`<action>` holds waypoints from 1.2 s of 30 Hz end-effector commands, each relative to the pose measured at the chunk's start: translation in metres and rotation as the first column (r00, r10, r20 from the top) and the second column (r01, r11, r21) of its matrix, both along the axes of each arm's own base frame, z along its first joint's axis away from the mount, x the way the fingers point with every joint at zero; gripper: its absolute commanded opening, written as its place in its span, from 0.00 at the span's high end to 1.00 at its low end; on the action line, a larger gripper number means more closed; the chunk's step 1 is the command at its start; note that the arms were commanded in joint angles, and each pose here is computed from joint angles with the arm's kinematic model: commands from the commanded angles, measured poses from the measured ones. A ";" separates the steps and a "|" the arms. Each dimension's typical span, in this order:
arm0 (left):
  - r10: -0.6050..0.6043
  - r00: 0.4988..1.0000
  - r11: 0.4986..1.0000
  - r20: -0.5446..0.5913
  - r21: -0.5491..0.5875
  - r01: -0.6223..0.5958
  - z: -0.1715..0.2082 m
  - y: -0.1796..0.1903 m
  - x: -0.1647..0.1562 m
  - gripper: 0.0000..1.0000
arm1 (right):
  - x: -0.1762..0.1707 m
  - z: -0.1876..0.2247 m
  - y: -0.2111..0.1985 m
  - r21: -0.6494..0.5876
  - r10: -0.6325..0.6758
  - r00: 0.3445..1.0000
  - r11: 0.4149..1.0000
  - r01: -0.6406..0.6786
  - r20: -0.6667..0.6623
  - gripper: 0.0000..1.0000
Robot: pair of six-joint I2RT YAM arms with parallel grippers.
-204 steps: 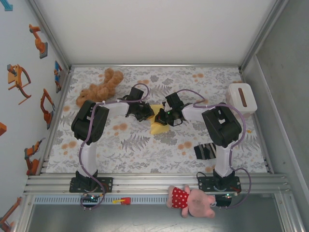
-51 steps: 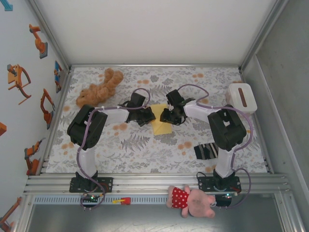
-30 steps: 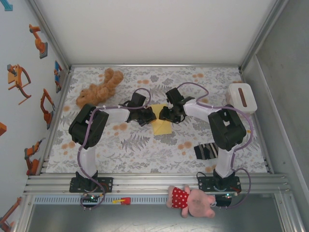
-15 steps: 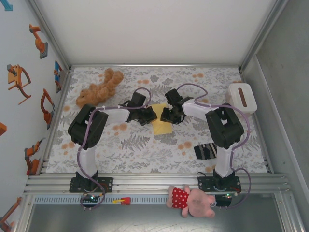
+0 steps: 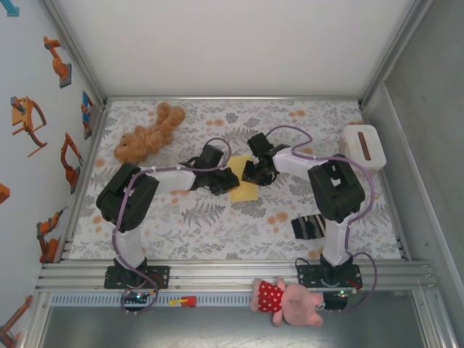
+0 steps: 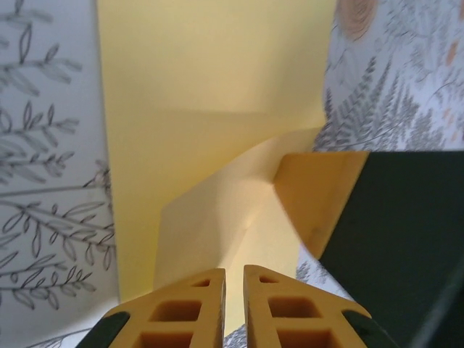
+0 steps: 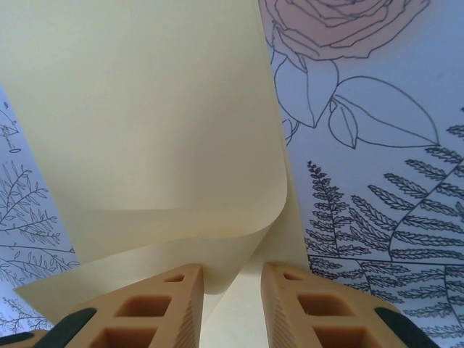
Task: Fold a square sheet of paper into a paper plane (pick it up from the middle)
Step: Fold the triangle a second time at the center of the table.
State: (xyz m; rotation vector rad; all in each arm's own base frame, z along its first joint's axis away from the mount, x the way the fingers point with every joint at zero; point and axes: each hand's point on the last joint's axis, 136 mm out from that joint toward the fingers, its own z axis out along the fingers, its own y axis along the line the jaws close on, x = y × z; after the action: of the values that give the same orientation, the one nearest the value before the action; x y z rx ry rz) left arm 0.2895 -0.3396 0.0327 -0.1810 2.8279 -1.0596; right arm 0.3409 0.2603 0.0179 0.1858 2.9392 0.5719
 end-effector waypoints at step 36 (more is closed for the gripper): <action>0.012 1.000 0.994 -0.005 0.105 -0.012 -0.020 0.012 0.003 0.87 | -0.022 -0.046 -0.028 -0.152 -0.026 0.993 0.988 0.008 -0.116 0.78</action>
State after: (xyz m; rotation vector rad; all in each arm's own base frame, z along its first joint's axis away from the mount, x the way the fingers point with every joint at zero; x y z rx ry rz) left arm 0.2898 -0.3294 0.0167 -0.2045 2.8597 -0.9394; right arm 0.3408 0.2571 0.0153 0.2096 2.9511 0.5415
